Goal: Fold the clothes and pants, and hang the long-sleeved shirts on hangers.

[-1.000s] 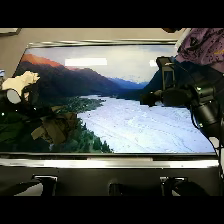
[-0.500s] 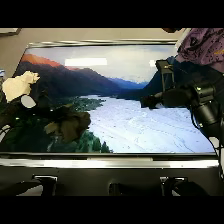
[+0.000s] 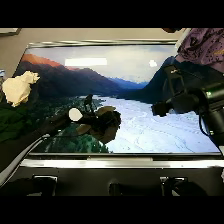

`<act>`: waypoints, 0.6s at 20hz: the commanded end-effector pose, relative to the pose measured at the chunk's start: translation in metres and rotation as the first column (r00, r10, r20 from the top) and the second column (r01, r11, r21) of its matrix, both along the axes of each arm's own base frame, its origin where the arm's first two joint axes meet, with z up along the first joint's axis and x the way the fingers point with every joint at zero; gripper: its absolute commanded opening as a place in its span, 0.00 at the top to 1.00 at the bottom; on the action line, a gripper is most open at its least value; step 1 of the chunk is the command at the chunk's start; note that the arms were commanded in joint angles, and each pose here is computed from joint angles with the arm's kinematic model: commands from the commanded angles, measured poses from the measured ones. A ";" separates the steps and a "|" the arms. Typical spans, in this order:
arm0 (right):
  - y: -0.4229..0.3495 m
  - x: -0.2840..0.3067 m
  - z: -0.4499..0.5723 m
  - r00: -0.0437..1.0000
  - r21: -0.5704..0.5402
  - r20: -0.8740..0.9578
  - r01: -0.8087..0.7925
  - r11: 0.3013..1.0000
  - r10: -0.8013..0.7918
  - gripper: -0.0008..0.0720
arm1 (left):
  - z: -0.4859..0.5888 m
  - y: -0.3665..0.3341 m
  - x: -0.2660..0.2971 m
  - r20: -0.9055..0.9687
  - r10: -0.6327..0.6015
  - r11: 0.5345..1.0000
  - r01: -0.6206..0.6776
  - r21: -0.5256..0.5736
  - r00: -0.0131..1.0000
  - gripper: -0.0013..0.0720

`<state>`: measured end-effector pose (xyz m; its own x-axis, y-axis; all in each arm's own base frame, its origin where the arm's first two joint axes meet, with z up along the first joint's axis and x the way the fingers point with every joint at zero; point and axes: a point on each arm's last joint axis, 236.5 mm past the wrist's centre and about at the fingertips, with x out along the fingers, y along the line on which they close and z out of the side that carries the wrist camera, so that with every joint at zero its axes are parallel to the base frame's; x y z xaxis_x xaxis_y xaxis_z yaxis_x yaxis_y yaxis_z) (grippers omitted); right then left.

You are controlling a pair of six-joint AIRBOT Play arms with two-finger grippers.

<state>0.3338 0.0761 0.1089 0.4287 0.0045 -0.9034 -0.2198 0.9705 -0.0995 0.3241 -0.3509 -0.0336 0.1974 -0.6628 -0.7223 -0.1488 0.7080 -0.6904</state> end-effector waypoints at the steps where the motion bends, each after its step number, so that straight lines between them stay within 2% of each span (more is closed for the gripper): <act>1: -0.027 0.012 0.000 0.998 -0.069 0.052 0.042 0.997 -0.038 0.54 | -0.002 0.012 0.011 -0.026 0.038 0.999 -0.039 -0.009 0.999 0.14; 2: -0.038 0.018 -0.004 0.993 -0.036 0.063 0.102 0.994 -0.099 0.50 | 0.010 0.033 0.022 0.004 0.030 1.000 -0.030 -0.006 1.000 0.14; 3: -0.049 0.023 -0.011 0.983 0.015 0.060 0.171 0.985 -0.171 0.40 | 0.023 0.062 0.034 0.036 0.033 0.999 -0.033 0.007 0.999 0.14; 4: -0.055 0.029 -0.024 0.970 0.107 0.027 0.237 0.966 -0.241 0.37 | 0.034 0.092 0.043 0.057 0.051 0.998 -0.053 0.026 0.997 0.14; 5: -0.050 0.034 -0.040 0.952 0.233 -0.038 0.303 0.924 -0.302 0.37 | 0.043 0.126 0.050 0.066 0.081 0.995 -0.085 0.053 0.995 0.14; 6: -0.033 0.040 -0.056 0.932 0.394 -0.137 0.361 0.845 -0.335 0.37 | 0.050 0.158 0.054 0.069 0.112 0.990 -0.118 0.082 0.991 0.14; 7: -0.010 0.048 -0.068 0.921 0.523 -0.228 0.390 0.758 -0.316 0.37 | 0.053 0.183 0.055 0.067 0.140 0.984 -0.146 0.106 0.988 0.14; 9: 0.035 0.064 -0.093 0.913 0.651 -0.340 0.401 0.644 -0.224 0.36 | 0.056 0.220 0.053 0.046 0.174 0.976 -0.178 0.126 0.984 0.14; 11: 0.079 0.071 -0.121 0.901 0.697 -0.410 0.410 0.588 -0.142 0.32 | 0.053 0.240 0.049 0.003 0.200 0.972 -0.198 0.129 0.980 0.14; 12: 0.101 0.070 -0.137 0.897 0.702 -0.430 0.406 0.584 -0.107 0.30 | 0.052 0.246 0.048 -0.006 0.211 0.969 -0.209 0.129 0.977 0.14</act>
